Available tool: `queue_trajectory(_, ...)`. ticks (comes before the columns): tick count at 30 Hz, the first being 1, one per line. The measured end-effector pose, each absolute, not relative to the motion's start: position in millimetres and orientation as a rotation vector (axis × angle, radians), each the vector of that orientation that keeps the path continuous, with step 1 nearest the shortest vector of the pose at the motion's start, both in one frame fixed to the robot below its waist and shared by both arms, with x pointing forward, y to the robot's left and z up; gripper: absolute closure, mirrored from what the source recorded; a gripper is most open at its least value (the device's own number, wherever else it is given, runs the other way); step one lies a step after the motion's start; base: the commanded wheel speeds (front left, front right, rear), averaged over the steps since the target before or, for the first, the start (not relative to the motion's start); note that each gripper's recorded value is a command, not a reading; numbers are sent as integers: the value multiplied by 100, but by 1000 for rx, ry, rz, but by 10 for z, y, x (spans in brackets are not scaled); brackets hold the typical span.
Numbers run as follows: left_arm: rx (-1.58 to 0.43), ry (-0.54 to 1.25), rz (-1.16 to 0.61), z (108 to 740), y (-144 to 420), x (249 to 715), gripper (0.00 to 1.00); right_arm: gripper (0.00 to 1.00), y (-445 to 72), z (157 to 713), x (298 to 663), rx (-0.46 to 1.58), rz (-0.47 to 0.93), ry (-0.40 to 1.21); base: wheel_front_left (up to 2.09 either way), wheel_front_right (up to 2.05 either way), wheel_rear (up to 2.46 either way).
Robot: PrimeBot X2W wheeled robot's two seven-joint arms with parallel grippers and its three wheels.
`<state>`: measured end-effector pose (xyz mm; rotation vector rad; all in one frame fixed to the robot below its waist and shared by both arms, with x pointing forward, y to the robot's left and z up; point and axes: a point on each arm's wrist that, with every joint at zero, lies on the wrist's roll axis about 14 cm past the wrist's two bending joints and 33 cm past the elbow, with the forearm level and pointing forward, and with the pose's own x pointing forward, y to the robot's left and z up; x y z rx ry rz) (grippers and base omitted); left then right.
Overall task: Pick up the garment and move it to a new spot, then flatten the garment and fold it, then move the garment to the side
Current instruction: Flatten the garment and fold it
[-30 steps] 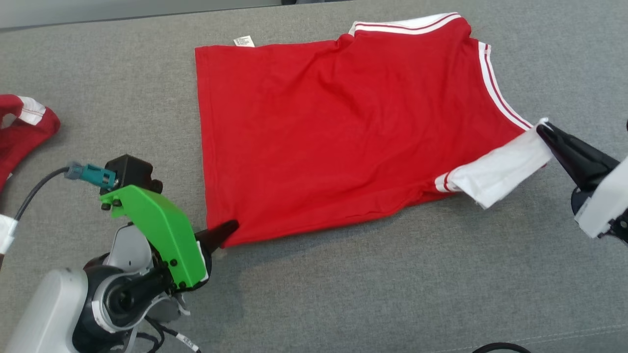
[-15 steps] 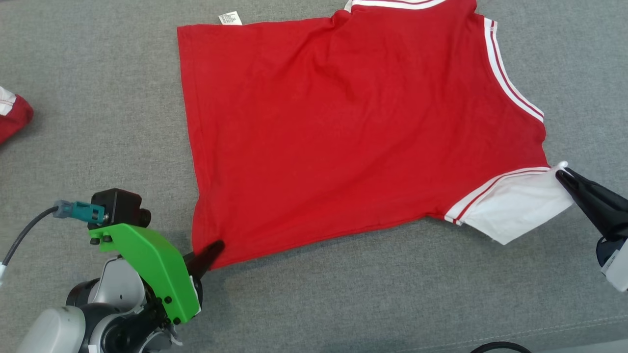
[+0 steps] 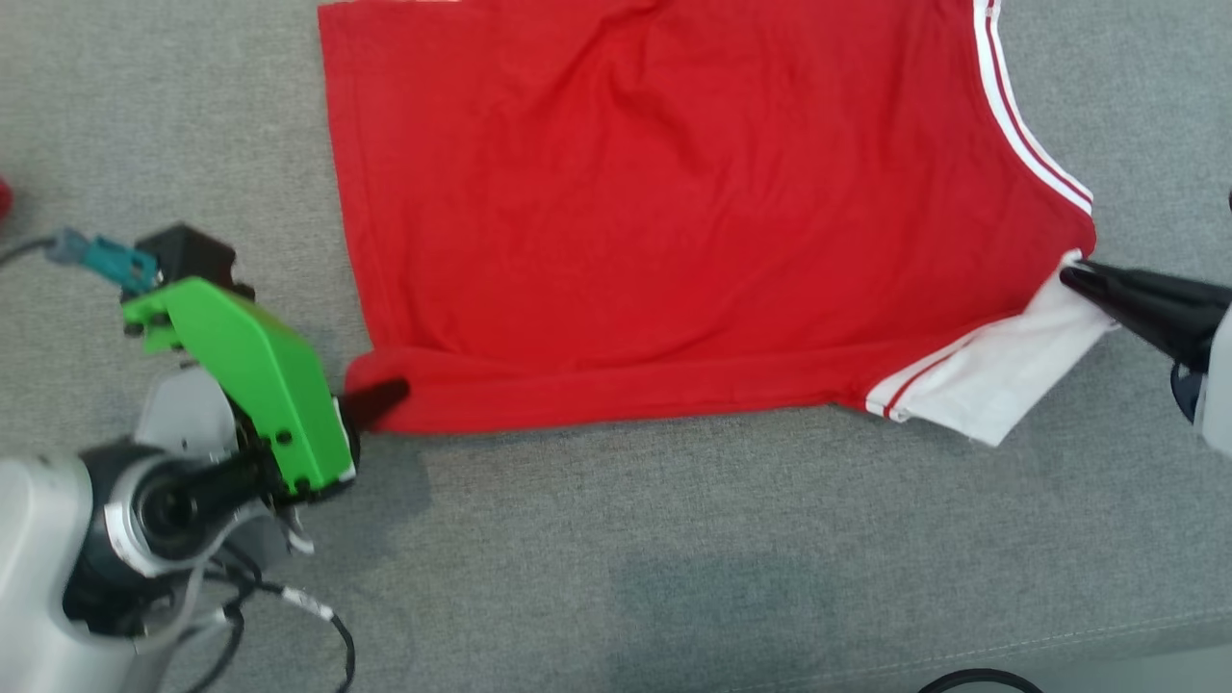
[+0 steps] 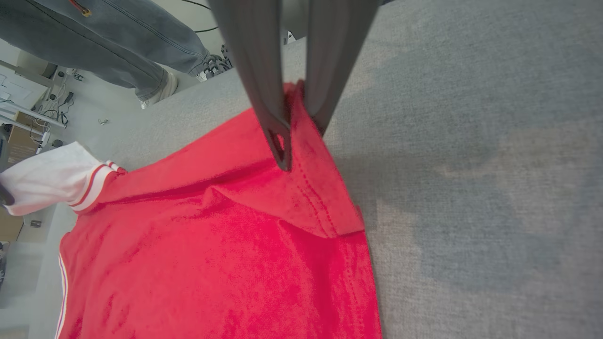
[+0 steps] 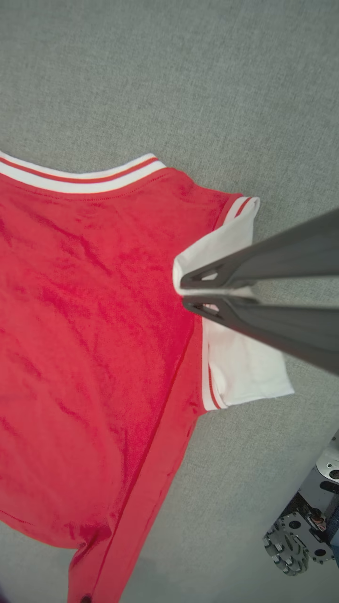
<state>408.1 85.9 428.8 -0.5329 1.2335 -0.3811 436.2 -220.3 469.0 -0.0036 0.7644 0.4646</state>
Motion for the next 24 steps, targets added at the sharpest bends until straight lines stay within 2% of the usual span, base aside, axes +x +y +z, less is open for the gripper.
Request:
queue_trajectory(11, -409, 1301, -327, 4188, 902, 4703, 100, 100, -2034, 4539, 4910, 11, 493, 884, 0, 0, 0)
queue_trajectory(18, -386, 1334, -312, 4036, 881, 4832, 100, 100, -2078, 4391, 5075, 5, 458, 925, 0, 0, 0)
queue_trajectory(24, -392, 1338, -297, 3992, 890, 4887, 100, 100, -2105, 4335, 5216, 6, 426, 890, 0, 0, 0)
